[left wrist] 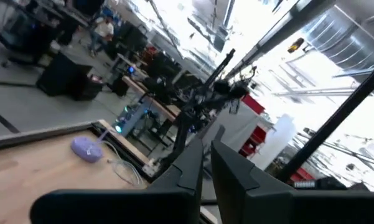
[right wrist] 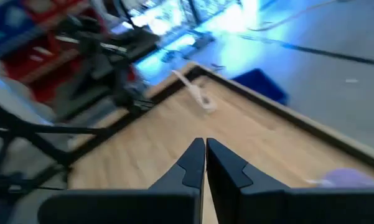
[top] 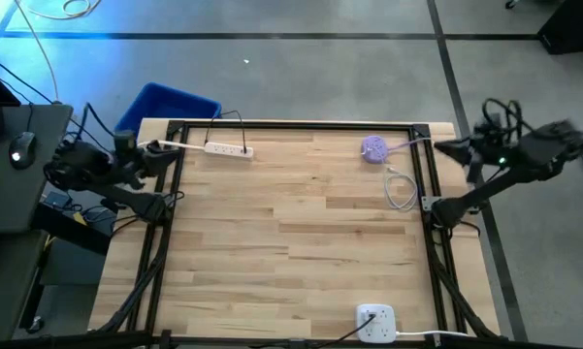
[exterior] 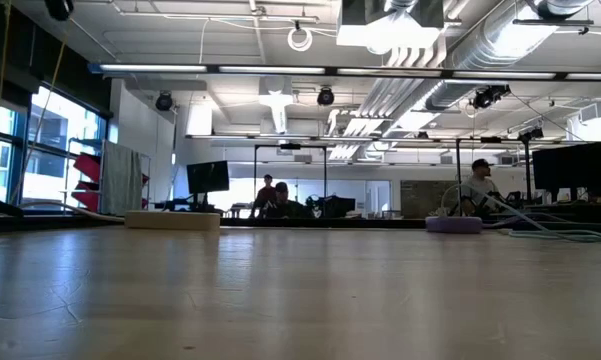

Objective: Insert USB
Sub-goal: Return to Home Position

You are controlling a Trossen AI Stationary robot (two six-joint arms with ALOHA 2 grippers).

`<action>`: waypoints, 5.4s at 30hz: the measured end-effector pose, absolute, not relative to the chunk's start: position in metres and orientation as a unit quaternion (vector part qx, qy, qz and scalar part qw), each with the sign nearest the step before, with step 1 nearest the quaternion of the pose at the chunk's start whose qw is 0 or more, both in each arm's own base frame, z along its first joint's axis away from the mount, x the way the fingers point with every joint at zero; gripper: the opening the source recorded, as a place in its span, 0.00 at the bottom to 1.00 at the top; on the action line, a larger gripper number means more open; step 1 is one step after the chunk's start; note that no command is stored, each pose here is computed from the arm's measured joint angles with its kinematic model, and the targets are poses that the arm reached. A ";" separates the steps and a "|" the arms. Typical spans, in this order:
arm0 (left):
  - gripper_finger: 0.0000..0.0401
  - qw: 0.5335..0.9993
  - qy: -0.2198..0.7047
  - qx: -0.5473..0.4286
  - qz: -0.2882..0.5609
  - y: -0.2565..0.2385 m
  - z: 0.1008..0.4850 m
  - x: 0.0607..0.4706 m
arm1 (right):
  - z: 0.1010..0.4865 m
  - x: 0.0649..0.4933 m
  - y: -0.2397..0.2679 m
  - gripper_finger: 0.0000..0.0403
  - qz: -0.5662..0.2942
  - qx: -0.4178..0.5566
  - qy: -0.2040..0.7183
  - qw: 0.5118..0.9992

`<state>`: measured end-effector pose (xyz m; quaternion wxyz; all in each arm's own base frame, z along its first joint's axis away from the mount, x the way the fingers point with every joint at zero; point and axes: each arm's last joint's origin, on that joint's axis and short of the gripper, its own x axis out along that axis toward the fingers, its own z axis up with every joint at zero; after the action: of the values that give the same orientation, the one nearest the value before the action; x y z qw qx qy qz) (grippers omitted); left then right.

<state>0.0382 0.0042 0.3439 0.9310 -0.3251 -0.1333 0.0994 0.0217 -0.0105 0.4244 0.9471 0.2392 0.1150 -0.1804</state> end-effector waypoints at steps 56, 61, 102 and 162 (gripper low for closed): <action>0.00 0.968 0.044 -0.136 0.207 0.006 0.156 0.109 | 0.163 0.102 -0.010 0.00 -0.116 0.141 0.006 0.983; 0.00 0.969 0.009 -0.146 0.202 0.007 0.161 0.104 | 0.168 0.099 -0.008 0.00 -0.102 0.143 -0.021 0.984; 0.00 0.949 -0.016 0.030 0.312 0.025 0.172 0.092 | 0.169 0.098 -0.006 0.00 -0.075 0.005 -0.018 0.997; 0.00 0.999 0.008 -0.017 0.051 0.011 0.165 0.099 | 0.167 0.099 0.001 0.00 0.048 0.013 0.002 0.999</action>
<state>0.0986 0.0105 0.1653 0.9985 -0.0174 0.0084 0.0509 0.0994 0.0010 0.1665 0.9988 0.0133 0.0019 0.0476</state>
